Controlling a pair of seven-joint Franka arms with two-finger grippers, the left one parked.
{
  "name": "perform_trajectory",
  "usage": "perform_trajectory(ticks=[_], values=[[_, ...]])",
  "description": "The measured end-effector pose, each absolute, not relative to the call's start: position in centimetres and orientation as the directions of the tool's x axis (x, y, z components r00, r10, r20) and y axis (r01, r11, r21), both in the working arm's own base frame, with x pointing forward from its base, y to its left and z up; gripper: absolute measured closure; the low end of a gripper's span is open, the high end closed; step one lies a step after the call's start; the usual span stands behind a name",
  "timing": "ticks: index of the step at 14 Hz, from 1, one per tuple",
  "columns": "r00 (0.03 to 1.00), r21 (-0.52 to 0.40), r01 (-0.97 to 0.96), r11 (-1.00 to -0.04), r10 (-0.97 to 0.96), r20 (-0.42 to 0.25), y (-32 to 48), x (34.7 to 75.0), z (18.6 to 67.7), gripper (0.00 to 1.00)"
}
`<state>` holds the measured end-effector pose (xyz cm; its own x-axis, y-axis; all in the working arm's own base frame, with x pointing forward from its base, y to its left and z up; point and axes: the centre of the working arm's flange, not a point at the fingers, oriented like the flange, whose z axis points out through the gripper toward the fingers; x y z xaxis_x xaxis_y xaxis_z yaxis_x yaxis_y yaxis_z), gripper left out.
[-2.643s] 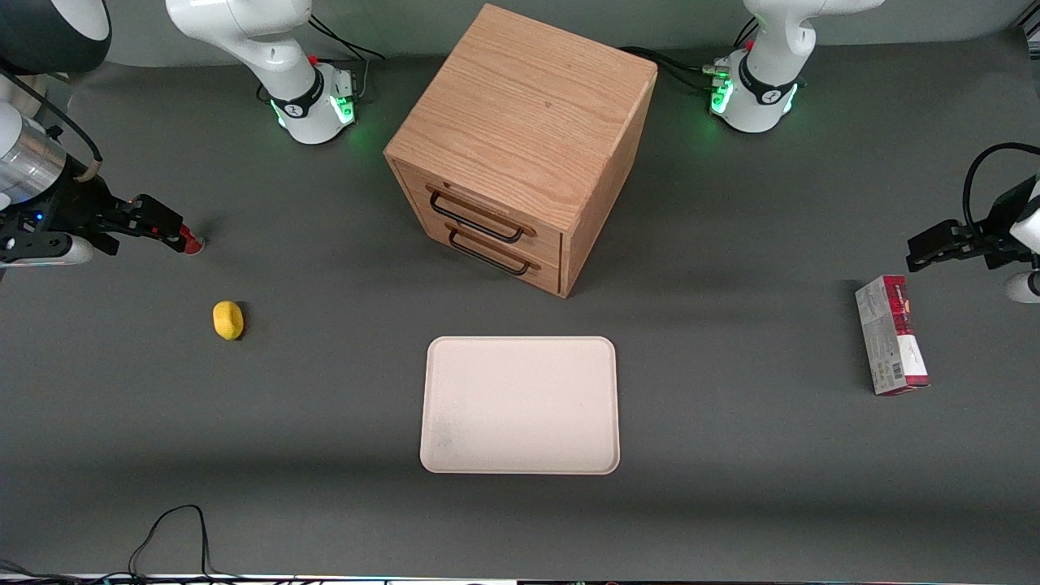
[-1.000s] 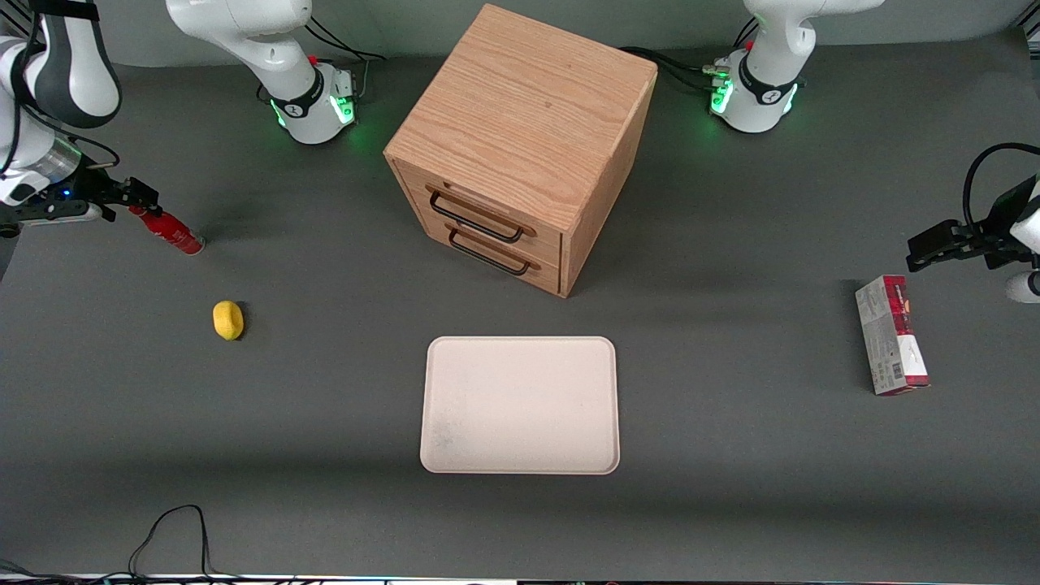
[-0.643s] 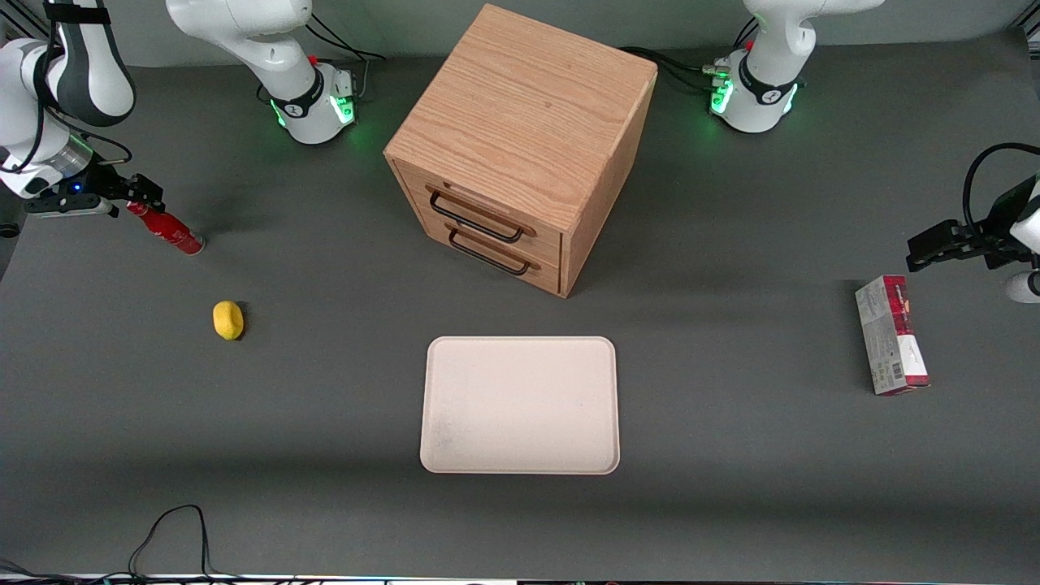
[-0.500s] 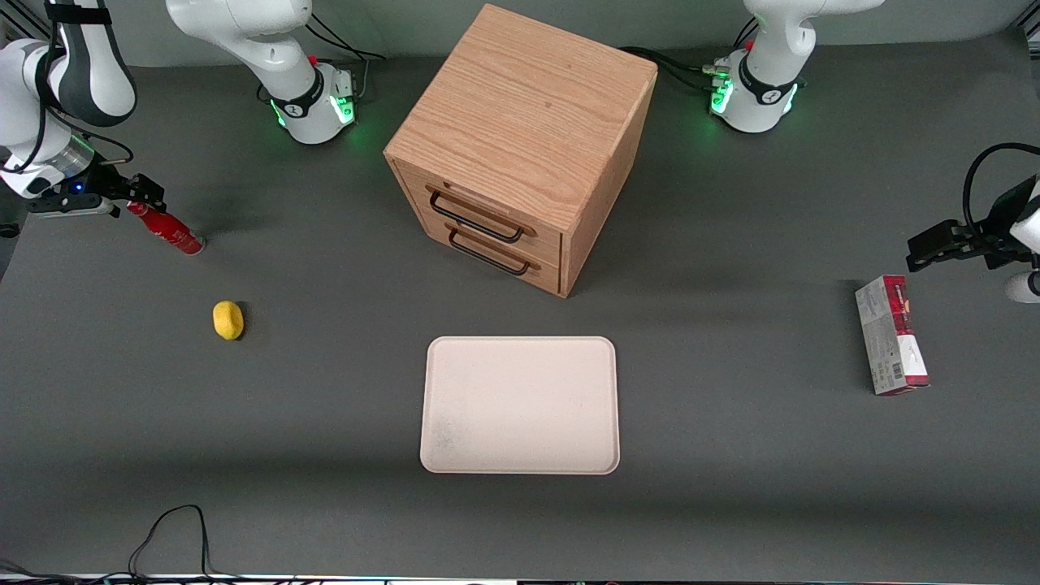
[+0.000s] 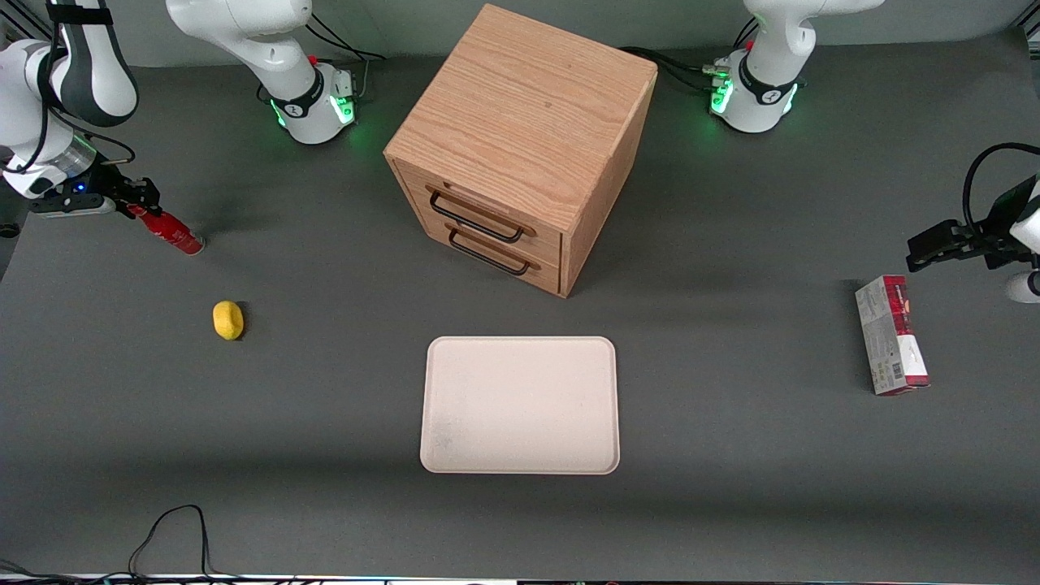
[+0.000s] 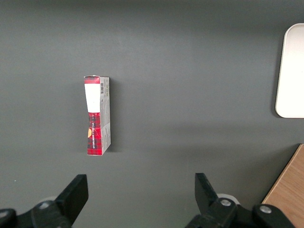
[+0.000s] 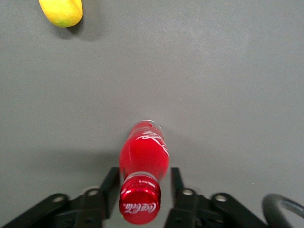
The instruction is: Place coke bottle on tray
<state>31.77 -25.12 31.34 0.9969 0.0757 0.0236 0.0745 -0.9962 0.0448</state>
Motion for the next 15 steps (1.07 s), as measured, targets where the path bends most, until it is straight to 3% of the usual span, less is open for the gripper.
perform_trajectory(ticks=[1, 6, 11, 15], values=[[0.997, 0.042, 0.069, -0.997, 0.071, 0.026, -25.1, 31.8, 31.4, 0.67], [0.999, -0.008, 0.013, -1.000, 0.012, 0.032, -25.2, 34.2, 33.1, 0.67], [1.000, 0.006, 0.015, -1.000, 0.014, -0.016, -21.6, 44.0, 43.2, 0.67], [0.999, -0.014, -0.042, -0.999, -0.042, -0.003, -12.7, 52.0, 51.9, 0.67]])
